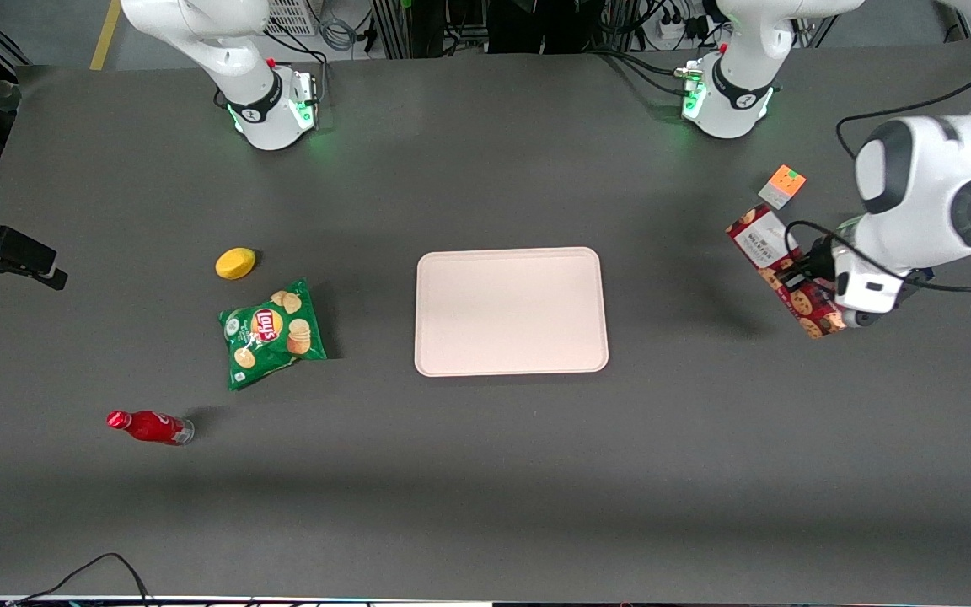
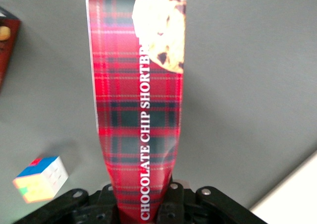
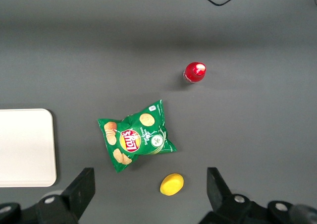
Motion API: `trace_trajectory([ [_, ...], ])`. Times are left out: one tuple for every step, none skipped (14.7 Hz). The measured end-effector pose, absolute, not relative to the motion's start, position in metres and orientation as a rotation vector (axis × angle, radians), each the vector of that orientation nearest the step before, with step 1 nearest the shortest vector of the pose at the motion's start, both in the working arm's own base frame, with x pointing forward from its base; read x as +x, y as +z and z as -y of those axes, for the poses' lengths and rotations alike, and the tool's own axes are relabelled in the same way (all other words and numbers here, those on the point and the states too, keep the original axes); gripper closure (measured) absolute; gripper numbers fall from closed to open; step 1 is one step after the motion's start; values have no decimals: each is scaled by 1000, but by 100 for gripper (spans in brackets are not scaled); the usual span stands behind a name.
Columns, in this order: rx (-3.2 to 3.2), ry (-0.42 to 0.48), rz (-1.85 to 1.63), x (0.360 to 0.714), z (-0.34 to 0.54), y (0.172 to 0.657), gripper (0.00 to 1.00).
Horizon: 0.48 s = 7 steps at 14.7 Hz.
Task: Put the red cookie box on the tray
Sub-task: 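Lift the red box upright with the left gripper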
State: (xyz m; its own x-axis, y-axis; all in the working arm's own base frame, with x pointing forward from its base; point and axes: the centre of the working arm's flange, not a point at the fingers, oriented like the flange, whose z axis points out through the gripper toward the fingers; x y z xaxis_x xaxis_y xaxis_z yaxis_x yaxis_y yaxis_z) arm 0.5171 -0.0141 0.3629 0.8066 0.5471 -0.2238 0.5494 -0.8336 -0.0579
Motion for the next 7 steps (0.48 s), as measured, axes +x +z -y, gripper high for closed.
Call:
trace_trajectory([
  [2979,-376,-890,522,17,384,73],
  [2983,-388,-876,527,19,406,73],
  [2989,-400,-862,531,22,426,73],
  [2999,-407,-845,535,24,445,73],
  [3010,-411,-831,537,27,462,73],
  [3016,-410,-820,539,29,475,73],
  [3023,-406,-801,540,32,483,73],
])
